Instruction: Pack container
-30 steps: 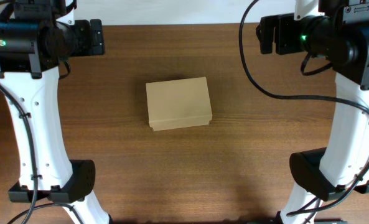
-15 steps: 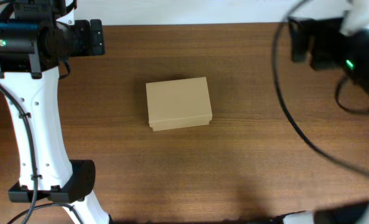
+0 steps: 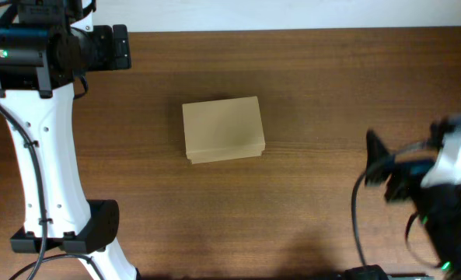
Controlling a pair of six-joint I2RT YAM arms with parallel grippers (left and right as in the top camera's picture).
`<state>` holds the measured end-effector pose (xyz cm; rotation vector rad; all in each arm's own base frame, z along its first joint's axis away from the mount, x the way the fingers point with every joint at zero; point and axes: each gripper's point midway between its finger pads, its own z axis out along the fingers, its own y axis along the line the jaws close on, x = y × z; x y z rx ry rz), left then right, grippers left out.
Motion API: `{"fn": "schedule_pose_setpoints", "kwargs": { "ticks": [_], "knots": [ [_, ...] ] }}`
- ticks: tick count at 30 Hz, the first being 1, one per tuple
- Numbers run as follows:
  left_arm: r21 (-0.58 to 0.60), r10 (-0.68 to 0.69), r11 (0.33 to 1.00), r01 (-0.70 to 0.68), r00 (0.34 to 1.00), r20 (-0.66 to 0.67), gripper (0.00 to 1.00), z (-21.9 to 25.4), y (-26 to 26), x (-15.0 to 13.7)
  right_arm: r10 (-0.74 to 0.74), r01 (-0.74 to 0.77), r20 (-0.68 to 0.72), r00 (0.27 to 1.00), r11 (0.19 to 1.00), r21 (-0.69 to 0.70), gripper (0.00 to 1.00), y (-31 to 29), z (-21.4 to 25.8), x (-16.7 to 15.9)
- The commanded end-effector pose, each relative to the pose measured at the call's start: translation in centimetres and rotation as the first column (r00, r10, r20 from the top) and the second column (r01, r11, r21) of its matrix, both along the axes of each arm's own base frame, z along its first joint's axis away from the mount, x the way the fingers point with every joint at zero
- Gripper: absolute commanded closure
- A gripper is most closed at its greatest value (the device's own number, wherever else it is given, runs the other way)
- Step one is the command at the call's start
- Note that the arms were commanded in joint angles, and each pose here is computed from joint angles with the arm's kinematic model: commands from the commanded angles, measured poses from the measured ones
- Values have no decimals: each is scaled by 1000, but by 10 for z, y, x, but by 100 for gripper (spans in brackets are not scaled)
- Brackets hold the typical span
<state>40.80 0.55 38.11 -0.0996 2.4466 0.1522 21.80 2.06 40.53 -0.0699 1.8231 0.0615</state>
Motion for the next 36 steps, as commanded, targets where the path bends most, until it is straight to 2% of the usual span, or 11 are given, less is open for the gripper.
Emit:
{"fn": "schedule_pose_setpoints", "kwargs": {
  "ticks": [1, 11, 17, 21, 28, 36],
  "knots": [
    [4, 10, 1000, -10, 1000, -1, 0, 0, 3, 0, -40, 40, 9, 999, 999, -4, 1, -9, -50, -8],
    [4, 10, 1000, -10, 1000, -1, 0, 0, 3, 0, -124, 123, -60, 990, 992, -12, 1, -27, -193, -12],
    [4, 10, 1000, -10, 1000, -1, 0, 0, 3, 0, -132, 131, -50, 990, 991, -11, 1, -29, -230, -13],
    [4, 10, 1000, -10, 1000, -1, 0, 0, 3, 0, -131, 130, -92, 987, 991, -17, 1, -29, -250, -12],
    [4, 10, 1000, -10, 1000, -2, 0, 0, 3, 0, -131, 129, -130, 983, 991, -22, 1, -29, -265, -12],
    [4, 10, 1000, -10, 1000, -1, 0, 0, 3, 0, -132, 126, -254, 958, 991, -39, 1, -29, -315, -15]
  ]
}}
